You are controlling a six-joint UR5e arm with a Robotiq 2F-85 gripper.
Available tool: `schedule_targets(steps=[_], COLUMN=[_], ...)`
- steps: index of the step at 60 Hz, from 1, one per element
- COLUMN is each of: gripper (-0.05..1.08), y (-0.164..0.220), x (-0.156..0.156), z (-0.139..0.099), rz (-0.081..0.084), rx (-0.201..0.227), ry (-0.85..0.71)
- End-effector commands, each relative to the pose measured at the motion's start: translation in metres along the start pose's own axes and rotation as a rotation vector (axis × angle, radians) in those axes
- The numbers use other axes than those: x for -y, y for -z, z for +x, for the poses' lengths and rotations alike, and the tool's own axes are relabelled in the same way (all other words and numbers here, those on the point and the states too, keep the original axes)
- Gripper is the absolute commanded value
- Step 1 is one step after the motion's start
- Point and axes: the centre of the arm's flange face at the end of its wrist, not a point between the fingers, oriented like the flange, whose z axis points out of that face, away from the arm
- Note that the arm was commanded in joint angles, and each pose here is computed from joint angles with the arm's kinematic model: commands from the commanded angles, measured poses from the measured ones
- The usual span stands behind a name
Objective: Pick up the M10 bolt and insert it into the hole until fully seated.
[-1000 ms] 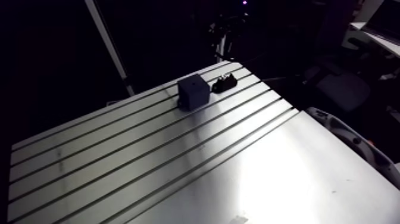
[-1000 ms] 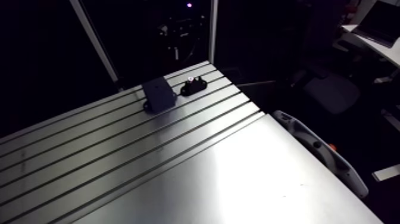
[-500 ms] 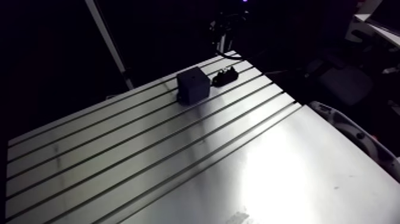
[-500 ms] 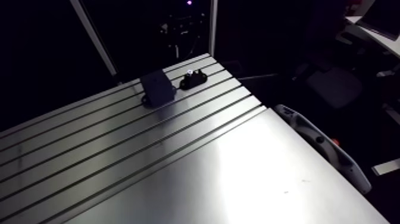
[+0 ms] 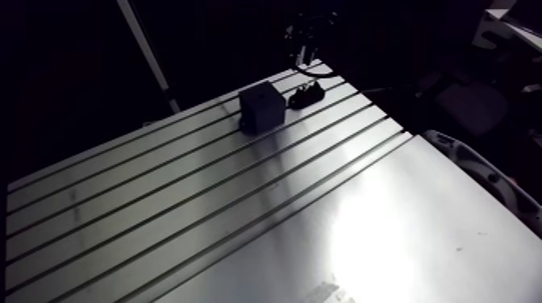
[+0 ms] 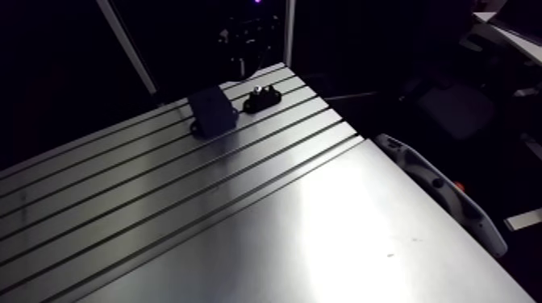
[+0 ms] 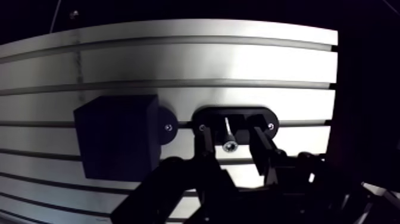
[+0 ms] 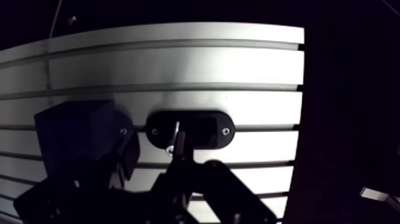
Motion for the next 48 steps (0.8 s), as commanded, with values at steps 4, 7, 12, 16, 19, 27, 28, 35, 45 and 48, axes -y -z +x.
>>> schedule_targets(steps=[4,7,12,16,19,27,28,35,45,48], gripper=[0.56,0.56,0.56,0.57,0.57,0.57,0.57,0.57,0.57,0.57], y=[-0.009,-0.014,-0.017,-0.018,-0.018,-0.019,-0.019,-0.020,-0.024,-0.025], x=[-0.003,-0.004,-0.004,-0.004,-0.004,-0.004,-0.004,-0.004,-0.004,-0.004], z=[0.001,0.000,0.000,0.000,0.000,-0.001,-0.001,-0.001,-0.002,-0.002], rz=[-0.003,0.000,-0.001,0.000,0.000,0.001,0.001,0.001,0.003,0.003], rx=[0.016,0.024,0.029,0.030,0.030,0.031,0.031,0.035,0.041,0.043], ry=[-0.005,-0.006,-0.009,-0.010,-0.010,-0.011,-0.011,-0.011,-0.013,-0.013])
